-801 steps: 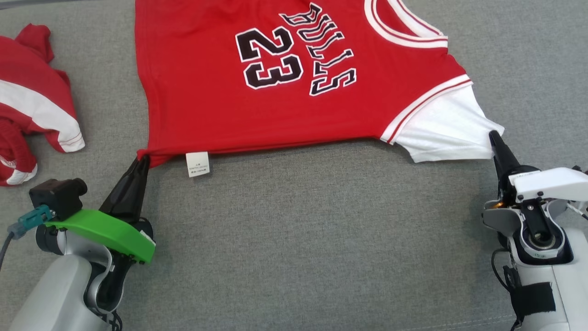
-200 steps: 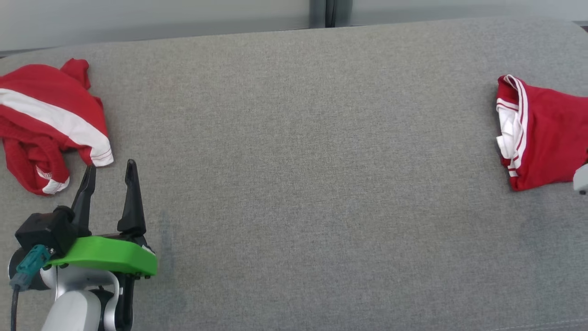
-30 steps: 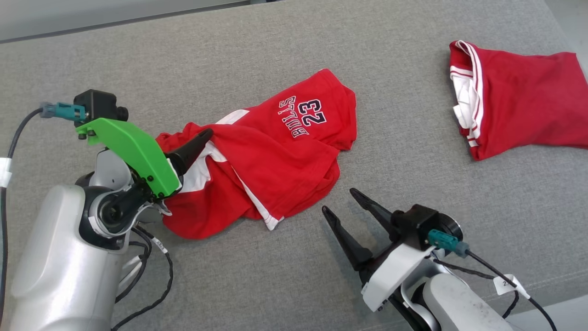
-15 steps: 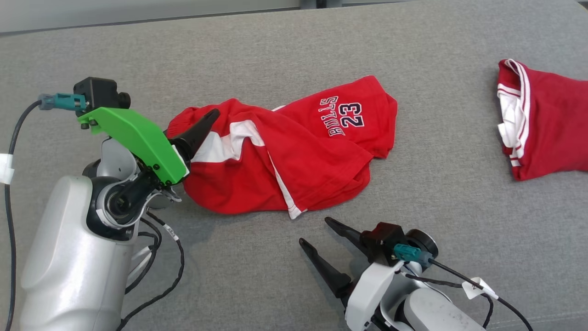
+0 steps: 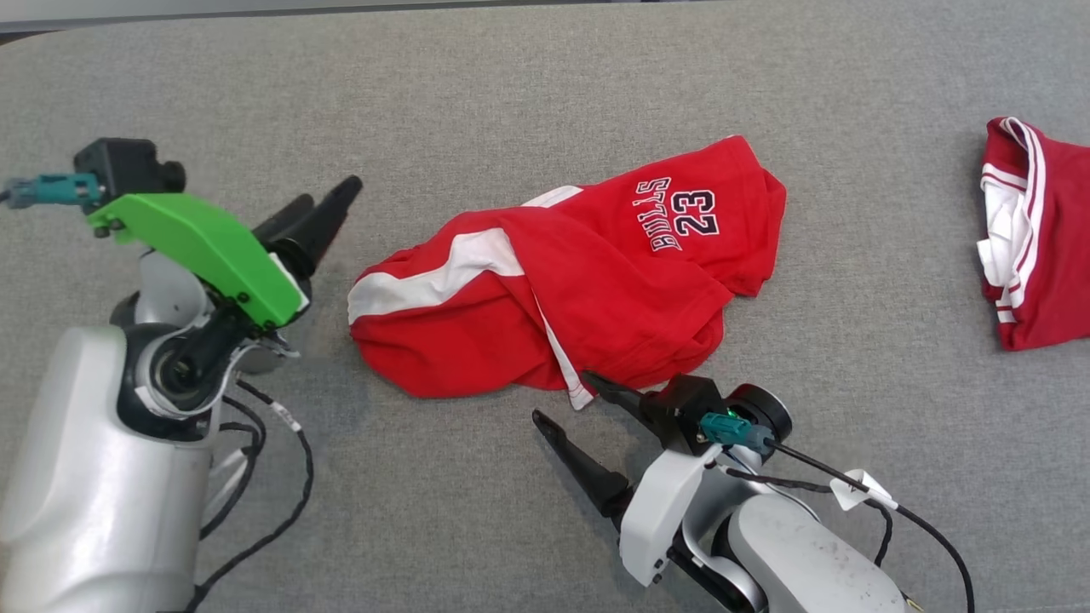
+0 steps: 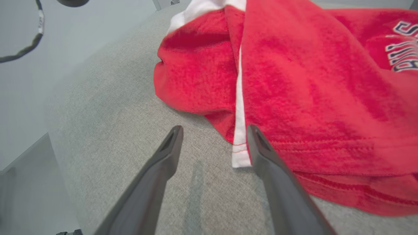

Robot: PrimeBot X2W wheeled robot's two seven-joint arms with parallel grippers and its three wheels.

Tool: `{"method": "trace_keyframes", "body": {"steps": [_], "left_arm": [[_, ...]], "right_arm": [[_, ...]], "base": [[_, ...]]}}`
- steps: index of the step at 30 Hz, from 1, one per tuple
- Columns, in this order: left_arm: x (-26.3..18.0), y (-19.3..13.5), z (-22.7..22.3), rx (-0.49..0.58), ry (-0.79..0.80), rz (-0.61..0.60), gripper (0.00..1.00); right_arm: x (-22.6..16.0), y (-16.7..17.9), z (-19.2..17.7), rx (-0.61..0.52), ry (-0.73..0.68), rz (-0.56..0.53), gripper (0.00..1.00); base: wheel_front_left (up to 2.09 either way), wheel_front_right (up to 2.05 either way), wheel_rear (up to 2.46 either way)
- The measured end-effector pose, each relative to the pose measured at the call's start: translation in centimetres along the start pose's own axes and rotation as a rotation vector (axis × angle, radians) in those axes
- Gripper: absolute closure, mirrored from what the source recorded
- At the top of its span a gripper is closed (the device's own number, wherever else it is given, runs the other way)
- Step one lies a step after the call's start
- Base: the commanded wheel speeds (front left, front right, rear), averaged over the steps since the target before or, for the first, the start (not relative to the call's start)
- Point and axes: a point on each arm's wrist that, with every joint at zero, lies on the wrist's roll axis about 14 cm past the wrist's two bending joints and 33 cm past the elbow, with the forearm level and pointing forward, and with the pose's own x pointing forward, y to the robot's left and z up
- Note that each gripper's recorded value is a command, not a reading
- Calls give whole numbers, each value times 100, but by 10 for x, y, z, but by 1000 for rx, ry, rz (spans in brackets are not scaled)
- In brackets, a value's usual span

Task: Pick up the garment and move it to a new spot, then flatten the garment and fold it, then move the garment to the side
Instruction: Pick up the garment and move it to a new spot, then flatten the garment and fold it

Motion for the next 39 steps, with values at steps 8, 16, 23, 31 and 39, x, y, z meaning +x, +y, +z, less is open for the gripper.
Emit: {"method": "trace_keyframes", "body": {"steps": [8,16,23,31,39], "left_arm": [[-18,9,64,146,-228,39,0],[-41,-6,97,273,-413,27,0],[-56,6,89,223,-460,52,0],[-73,25,89,222,-497,112,0],[-81,32,88,212,-516,135,0]], "right_arm": [[-5,-2,-6,3,33,-16,0],[-18,-17,-28,33,110,-98,0],[-9,-11,-33,56,127,-81,0],[4,-6,-30,52,119,-44,0],[5,-6,-28,52,114,-42,28]], "base": [[0,0,0],[0,0,0],[0,0,0],[0,0,0],[0,0,0]]}}
